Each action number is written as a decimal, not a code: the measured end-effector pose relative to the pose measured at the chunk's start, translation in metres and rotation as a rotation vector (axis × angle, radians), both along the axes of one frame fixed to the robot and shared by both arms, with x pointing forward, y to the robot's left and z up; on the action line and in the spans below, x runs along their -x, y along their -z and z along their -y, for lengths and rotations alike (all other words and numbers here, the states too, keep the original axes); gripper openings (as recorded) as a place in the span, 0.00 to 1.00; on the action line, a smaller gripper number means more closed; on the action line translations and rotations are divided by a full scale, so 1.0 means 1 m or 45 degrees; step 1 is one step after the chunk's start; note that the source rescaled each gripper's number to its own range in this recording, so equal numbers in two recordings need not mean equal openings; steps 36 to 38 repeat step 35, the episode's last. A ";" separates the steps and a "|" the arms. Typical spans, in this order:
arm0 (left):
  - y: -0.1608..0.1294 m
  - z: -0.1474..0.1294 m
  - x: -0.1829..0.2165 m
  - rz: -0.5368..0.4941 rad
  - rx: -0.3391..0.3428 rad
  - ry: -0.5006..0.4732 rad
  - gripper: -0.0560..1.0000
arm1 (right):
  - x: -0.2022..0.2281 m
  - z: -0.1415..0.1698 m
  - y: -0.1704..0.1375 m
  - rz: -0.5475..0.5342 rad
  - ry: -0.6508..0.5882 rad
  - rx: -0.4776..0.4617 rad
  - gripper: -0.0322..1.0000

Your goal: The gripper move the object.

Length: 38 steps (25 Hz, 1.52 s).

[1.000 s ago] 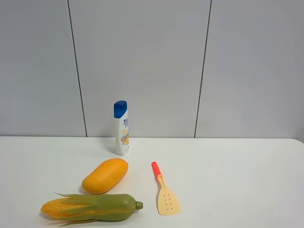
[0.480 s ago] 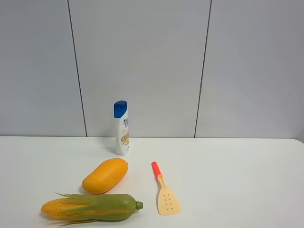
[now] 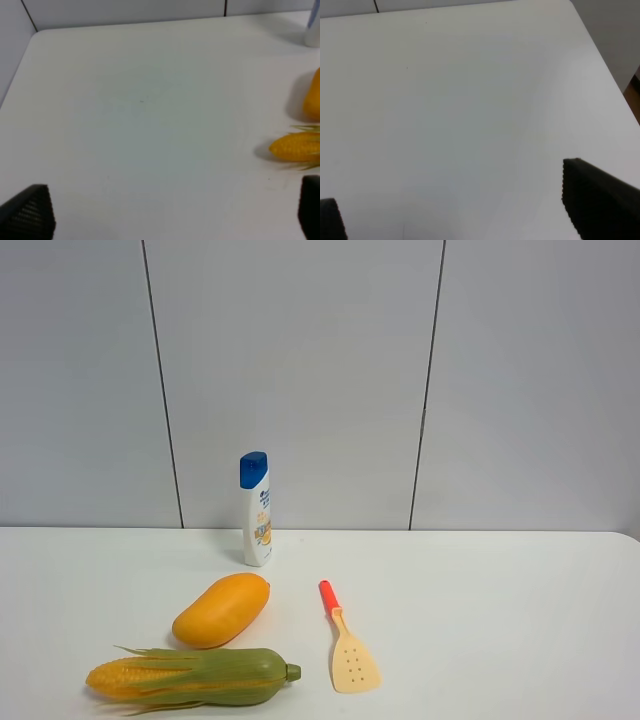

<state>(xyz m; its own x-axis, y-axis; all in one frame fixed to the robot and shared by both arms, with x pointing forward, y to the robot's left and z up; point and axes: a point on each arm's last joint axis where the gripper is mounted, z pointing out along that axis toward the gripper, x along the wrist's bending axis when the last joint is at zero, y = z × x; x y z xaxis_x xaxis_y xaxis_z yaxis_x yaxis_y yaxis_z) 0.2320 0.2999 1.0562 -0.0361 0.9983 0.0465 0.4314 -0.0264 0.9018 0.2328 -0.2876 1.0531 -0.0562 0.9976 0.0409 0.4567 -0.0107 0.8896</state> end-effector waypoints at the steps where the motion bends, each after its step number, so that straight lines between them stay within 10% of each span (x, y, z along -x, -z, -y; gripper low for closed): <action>1: 0.000 0.000 0.000 0.000 0.000 0.000 1.00 | 0.000 0.000 0.000 0.000 0.000 0.000 0.77; 38: 0.000 0.000 0.000 0.000 0.000 0.000 1.00 | 0.000 0.000 0.000 0.000 0.000 0.000 0.77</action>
